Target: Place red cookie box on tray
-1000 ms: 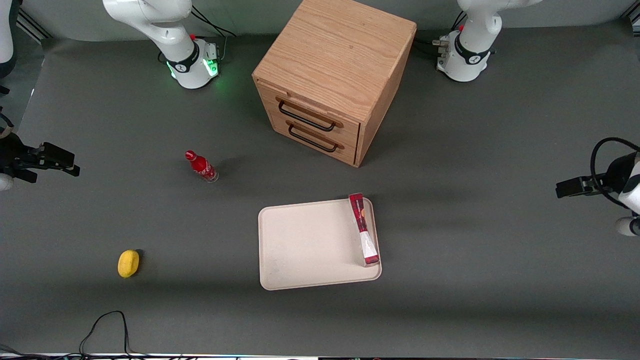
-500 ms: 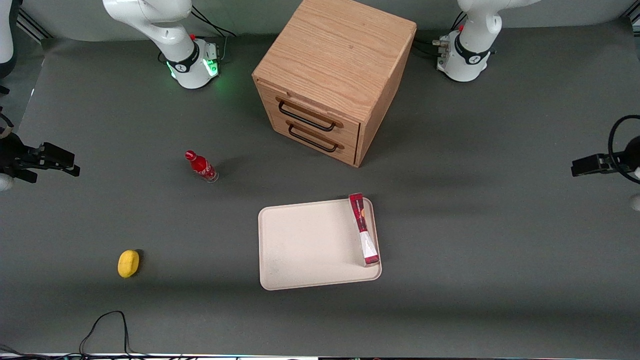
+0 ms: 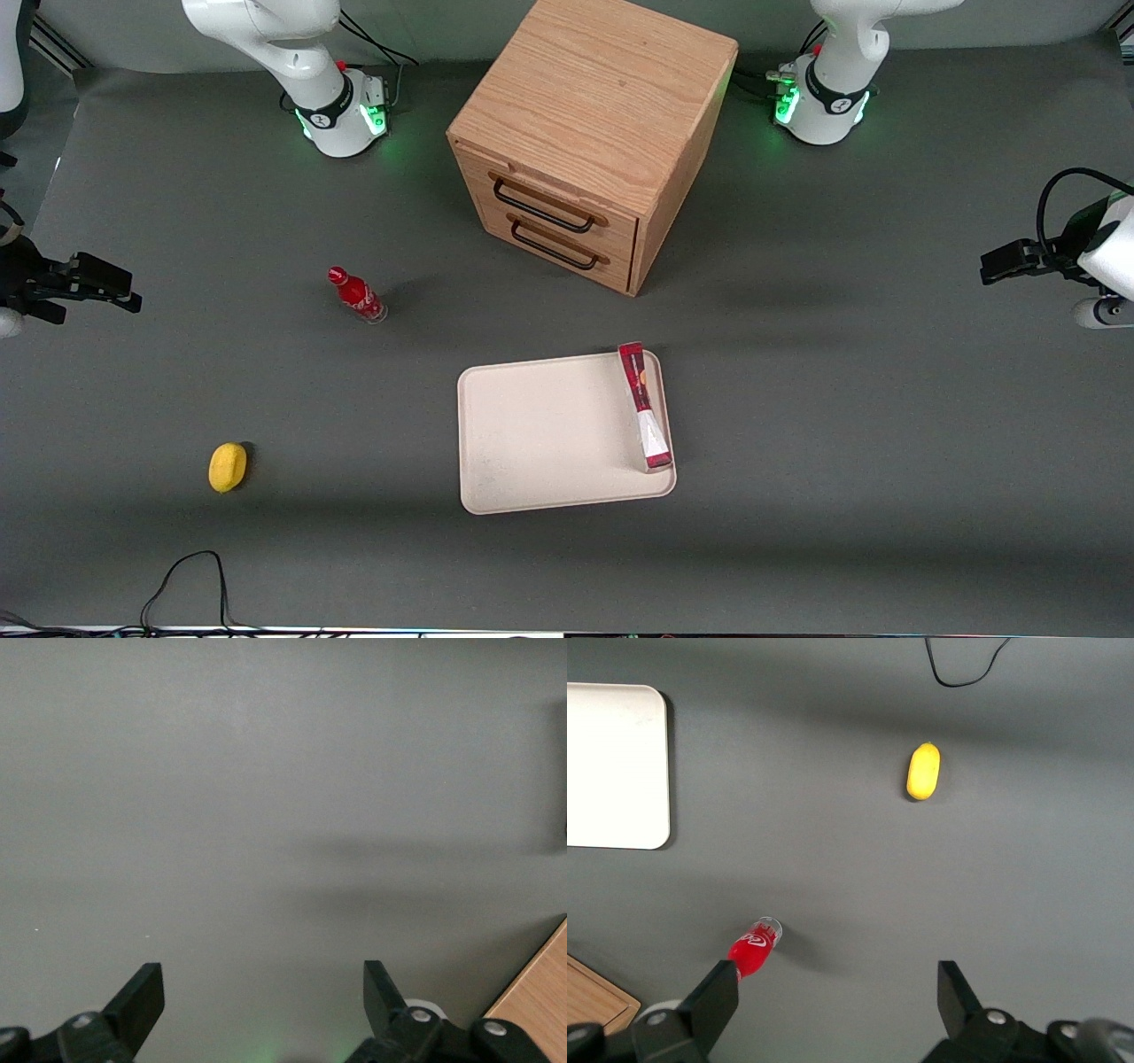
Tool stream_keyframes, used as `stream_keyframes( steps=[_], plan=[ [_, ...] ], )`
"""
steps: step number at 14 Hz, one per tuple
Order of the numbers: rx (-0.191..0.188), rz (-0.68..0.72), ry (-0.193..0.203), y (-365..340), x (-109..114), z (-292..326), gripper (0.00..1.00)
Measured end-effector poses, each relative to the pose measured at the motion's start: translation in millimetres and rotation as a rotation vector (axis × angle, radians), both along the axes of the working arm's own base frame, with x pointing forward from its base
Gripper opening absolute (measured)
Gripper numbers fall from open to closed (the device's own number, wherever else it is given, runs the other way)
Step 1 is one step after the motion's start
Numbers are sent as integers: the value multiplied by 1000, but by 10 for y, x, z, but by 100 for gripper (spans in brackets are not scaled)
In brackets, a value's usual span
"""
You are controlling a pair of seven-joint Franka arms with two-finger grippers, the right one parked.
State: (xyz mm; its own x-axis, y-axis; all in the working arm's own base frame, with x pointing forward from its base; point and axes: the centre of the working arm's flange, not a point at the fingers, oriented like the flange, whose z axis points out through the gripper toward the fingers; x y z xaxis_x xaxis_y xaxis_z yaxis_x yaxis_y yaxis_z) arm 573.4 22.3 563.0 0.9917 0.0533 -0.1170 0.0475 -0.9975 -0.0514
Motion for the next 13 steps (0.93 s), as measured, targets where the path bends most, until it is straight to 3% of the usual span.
stream_keyframes(
  steps=[13],
  plan=[
    [-10, -20, -14, 86, 168, 15, 100]
  ],
)
